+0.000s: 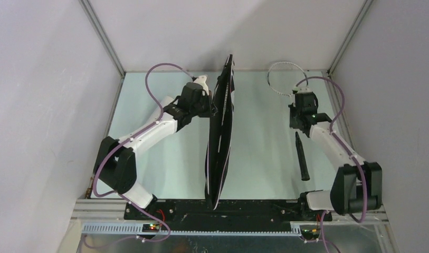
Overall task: Pack up the badminton gear
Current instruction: Pick up the racket from the center of the board, then place the racket in the racket bag.
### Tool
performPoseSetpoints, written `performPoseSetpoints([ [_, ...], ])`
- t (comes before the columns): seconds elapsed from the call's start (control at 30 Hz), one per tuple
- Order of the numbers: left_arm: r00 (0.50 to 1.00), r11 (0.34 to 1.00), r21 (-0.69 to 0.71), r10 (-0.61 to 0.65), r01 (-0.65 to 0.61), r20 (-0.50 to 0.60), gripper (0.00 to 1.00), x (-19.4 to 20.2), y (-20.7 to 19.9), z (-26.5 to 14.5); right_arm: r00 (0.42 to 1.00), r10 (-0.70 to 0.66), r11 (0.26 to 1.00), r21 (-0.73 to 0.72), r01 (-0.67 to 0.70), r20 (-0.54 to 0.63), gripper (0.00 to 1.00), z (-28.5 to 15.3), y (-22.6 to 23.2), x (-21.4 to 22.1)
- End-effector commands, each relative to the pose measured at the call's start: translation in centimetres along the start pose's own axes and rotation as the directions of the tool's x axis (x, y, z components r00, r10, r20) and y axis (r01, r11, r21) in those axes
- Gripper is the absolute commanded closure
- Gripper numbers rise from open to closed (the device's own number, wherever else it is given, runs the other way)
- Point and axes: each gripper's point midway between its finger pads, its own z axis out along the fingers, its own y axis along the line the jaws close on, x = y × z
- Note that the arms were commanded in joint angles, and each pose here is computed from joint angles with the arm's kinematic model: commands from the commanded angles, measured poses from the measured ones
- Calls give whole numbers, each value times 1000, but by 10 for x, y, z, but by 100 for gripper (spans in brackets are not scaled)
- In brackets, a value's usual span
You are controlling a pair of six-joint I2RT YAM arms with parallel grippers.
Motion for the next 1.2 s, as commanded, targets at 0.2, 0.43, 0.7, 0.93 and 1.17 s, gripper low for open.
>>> performPoseSetpoints([
  [0.2,988,997,-63,46,-37,147,100,-59,1,-18,971,-10,1000,-7,12,240,100,-66,13,-32],
  [0.43,980,971,-225,123,-85,160,100,-84,19,-43,949,-1,995,-90,31,314,100,-95,29,-30],
  [0.7,983,977,-191,125,-98,133,100,-75,18,-34,927,-32,978,-180,107,374,100,-128,53,-26],
  [0.93,996,962,-270,61,-43,59,100,-78,49,18,910,-105,950,-230,211,401,100,-134,94,-14],
  [1.17,998,980,-196,31,-20,48,100,-78,40,33,877,-246,907,-222,359,414,100,-133,129,4],
])
